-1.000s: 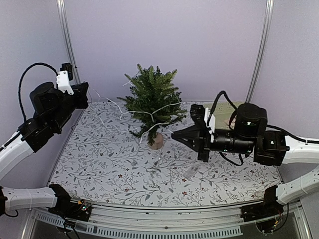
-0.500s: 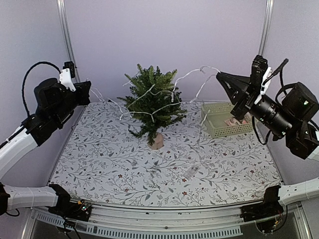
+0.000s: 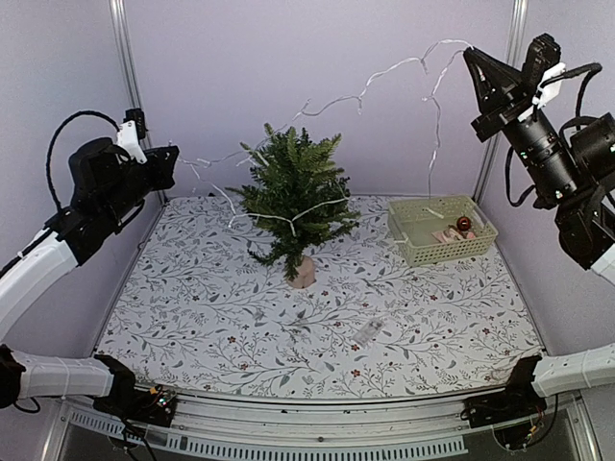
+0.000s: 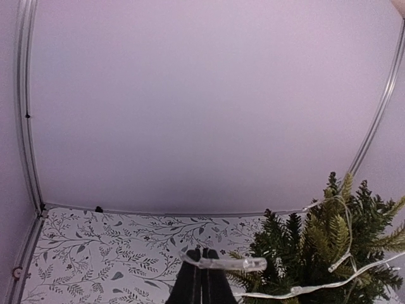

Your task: Decorate the small christmas tree

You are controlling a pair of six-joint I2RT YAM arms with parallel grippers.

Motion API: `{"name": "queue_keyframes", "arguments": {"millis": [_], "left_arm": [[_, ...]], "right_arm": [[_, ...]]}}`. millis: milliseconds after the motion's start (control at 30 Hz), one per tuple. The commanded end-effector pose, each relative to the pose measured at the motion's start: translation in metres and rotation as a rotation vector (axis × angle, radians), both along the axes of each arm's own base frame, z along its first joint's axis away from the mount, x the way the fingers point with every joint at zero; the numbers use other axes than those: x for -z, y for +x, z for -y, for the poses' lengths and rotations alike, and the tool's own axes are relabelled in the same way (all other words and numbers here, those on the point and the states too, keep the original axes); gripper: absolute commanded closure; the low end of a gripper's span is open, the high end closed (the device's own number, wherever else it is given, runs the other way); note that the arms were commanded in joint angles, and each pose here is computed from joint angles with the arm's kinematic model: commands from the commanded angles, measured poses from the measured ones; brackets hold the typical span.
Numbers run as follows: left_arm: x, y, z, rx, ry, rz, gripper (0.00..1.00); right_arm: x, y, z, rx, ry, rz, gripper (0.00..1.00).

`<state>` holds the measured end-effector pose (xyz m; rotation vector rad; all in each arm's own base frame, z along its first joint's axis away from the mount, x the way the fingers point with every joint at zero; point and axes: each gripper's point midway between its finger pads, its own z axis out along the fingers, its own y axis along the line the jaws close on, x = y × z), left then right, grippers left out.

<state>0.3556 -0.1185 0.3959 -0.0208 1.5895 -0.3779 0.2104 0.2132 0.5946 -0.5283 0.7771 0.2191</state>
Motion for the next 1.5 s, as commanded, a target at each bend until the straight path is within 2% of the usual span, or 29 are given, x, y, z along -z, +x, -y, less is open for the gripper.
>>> {"name": "queue_keyframes", "arguments": {"millis": [0,300,667,800,900,1100,1233,1467], "left_arm": [[-0.031,0.003,-0.003,0.018,-0.062,0.086,1.00],[-0.040,0.023,-0.010,0.020,-0.098,0.118,1.00],[-0.055,0.031,-0.021,0.046,-0.171,0.194,1.00],[-0.057,0.034,-0.024,0.032,-0.181,0.210,1.00],[-0.054,0.039,-0.028,0.015,-0.199,0.200,1.00],[-0.050,0.054,-0.025,0.037,-0.211,0.197,1.00],[-0.046,0.067,-0.016,0.073,-0.200,0.180,1.00],[-0.030,0.099,-0.008,0.074,-0.188,0.130,1.00]], "right_arm": [[-0.026,0.013,0.007,0.009,0.033,0.083,1.00],[-0.022,0.086,0.011,0.098,0.083,0.048,1.00],[-0.019,0.130,0.021,0.039,0.148,0.074,1.00],[-0.015,0.151,0.026,-0.012,0.198,0.046,1.00],[-0.014,0.172,0.031,0.014,0.251,0.015,1.00],[0.019,0.231,0.020,0.085,0.246,-0.066,1.00],[0.044,0.256,0.013,0.122,0.215,-0.109,1.00],[0.083,0.299,0.027,0.249,0.188,-0.177,1.00]]}}
